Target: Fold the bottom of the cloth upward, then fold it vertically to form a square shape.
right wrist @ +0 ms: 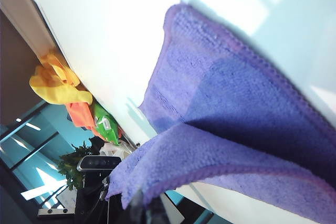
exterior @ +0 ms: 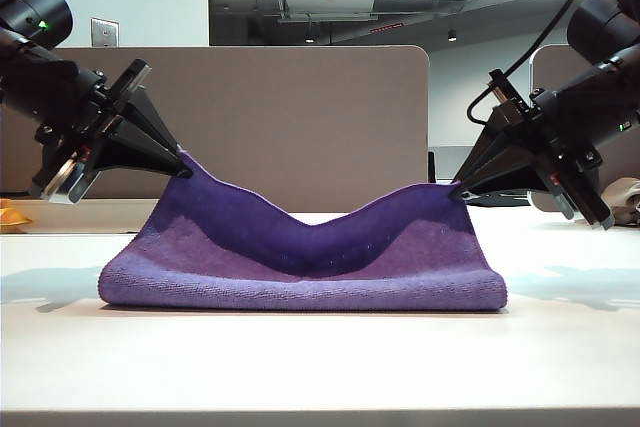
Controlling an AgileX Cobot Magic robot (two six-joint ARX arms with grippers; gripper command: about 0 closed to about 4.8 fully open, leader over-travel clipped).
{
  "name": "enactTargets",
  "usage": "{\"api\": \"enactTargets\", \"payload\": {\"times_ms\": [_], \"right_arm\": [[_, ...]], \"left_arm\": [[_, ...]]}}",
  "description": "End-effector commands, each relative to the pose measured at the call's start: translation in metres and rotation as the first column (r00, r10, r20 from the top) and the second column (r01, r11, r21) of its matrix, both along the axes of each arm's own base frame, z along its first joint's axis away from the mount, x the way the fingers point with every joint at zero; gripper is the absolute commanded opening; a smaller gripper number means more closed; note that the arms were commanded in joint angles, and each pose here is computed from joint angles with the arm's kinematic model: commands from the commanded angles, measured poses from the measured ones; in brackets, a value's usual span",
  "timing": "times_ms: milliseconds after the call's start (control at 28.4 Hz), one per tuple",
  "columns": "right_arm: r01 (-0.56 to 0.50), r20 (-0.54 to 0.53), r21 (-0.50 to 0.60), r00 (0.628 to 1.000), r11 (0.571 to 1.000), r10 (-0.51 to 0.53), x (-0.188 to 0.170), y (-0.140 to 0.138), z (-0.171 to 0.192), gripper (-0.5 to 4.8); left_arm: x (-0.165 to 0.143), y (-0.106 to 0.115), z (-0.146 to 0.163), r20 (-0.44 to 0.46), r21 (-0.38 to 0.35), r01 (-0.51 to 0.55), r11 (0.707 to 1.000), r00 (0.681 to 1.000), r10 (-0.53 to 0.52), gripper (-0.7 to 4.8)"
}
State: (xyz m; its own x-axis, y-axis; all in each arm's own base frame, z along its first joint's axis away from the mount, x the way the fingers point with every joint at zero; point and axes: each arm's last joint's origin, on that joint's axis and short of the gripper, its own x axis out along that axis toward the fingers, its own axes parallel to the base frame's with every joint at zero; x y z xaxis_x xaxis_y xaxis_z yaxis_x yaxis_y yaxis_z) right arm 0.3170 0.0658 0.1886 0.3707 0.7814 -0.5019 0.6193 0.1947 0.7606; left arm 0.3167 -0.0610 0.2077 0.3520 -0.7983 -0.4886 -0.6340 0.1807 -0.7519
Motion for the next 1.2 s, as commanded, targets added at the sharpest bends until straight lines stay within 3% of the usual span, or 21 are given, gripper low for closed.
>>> {"api": "enactTargets", "payload": {"times_ms": [35,211,282,352,423,493,704,1092,1162,1198], "right_arm": [[0.034,0.005,0.027,0.999,0.999,-0.034,0.005,0.001,0.003,0.51],[0.049,-0.010,0.050,0.999,0.998,-0.048,0.007,0.001,0.003,0.95],[0.047,-0.009,0.051,0.999,0.998,-0.047,0.007,0.001,0.002,1.01],[0.046,-0.005,0.052,0.999,0.998,-0.046,0.007,0.002,0.003,1.48],[0.039,0.008,0.059,0.999,0.997,-0.040,0.008,0.002,0.004,1.83],[0.025,0.033,0.074,0.999,0.997,-0.028,0.009,0.002,0.006,1.83],[-0.001,0.089,0.100,0.996,0.995,-0.008,0.012,0.003,0.010,1.83],[-0.019,0.104,0.099,0.995,0.995,0.009,0.012,0.003,0.010,1.85],[-0.045,0.153,0.072,0.988,0.996,0.033,0.012,0.003,0.010,1.82],[-0.059,0.180,0.057,0.983,0.997,0.048,0.012,0.003,0.010,1.71]], "left_arm": [[0.003,0.001,0.001,-0.008,-0.019,-0.021,1.000,1.000,0.021,-0.05],[0.003,0.001,0.001,0.002,-0.020,-0.021,1.000,1.000,0.021,0.11],[0.004,0.001,0.002,0.020,-0.019,-0.017,1.000,1.000,0.018,0.72],[0.005,0.001,0.003,0.035,-0.022,-0.016,1.000,0.999,0.017,1.37],[0.006,0.001,0.005,0.057,-0.027,-0.013,1.000,0.998,0.015,1.44],[0.007,0.001,0.006,0.073,-0.029,-0.013,0.999,0.997,0.015,1.55],[0.012,0.000,0.011,0.152,-0.038,-0.009,0.999,0.988,0.015,3.48],[0.013,0.002,0.013,0.185,-0.039,-0.004,0.999,0.983,0.011,3.43],[0.013,0.002,0.013,0.226,-0.026,0.032,0.999,0.974,-0.025,2.85],[0.012,0.001,0.013,0.247,-0.018,0.049,0.999,0.968,-0.043,2.28]]}}
